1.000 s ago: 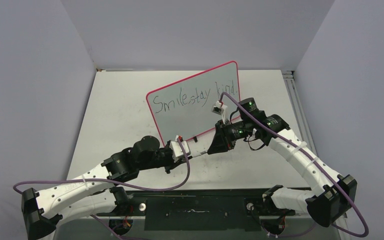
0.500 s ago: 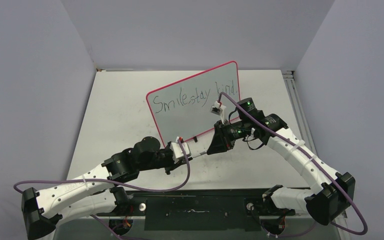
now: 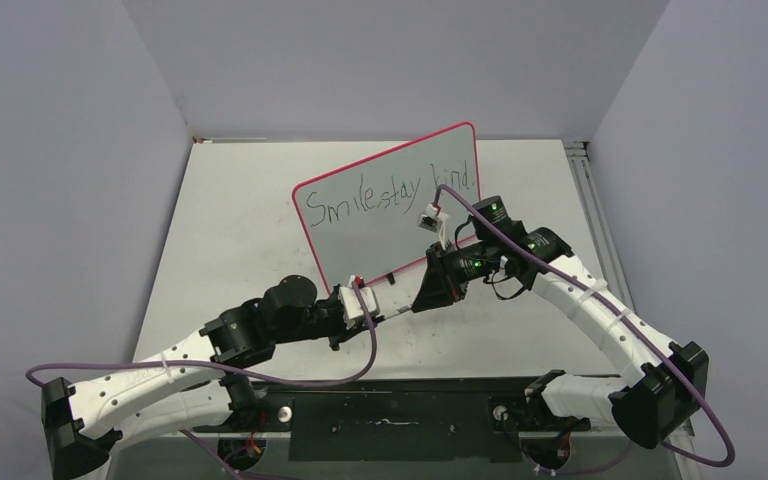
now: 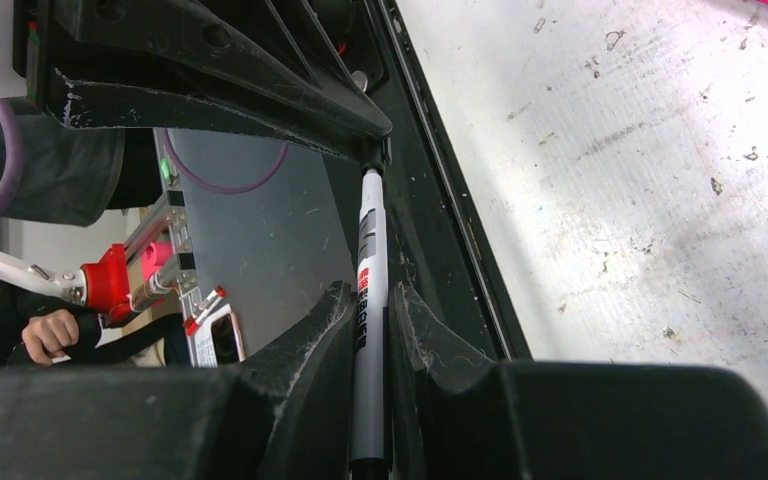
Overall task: Write a sentence on the whiteboard
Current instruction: Close the whiteboard marker at the center of the board.
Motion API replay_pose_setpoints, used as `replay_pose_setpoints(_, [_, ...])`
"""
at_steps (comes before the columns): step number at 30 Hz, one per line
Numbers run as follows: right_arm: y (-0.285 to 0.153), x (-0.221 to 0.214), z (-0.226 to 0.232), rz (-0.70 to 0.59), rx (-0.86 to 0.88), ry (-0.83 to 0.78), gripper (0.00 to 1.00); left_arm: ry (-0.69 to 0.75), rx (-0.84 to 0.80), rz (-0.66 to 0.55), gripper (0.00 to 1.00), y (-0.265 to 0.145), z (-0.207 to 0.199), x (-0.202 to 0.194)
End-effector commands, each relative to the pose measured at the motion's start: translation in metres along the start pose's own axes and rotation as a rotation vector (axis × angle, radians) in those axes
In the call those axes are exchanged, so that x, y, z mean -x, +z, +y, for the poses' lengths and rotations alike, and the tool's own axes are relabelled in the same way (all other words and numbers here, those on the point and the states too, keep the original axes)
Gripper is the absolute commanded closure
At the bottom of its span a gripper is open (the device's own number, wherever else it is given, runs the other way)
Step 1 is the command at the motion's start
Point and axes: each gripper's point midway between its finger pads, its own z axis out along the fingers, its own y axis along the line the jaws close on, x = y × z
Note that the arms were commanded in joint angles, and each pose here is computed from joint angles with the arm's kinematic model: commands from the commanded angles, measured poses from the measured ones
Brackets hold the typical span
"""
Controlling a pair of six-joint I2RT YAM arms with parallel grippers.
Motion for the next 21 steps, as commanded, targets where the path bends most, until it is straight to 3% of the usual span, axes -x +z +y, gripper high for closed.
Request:
replay_pose_setpoints(1, [0.001,0.004,0.009,-0.011,0.050,-0.055,0.95,0.027,-0.006,-0.068,1.00,0.000,-0.001,0.018])
replay_pose_setpoints(21, [0.032,0.001,0.014,-0.018,0.139,-0.030,0.95,0.030,0.000,-0.138,1.00,-0.004,0.000,0.041])
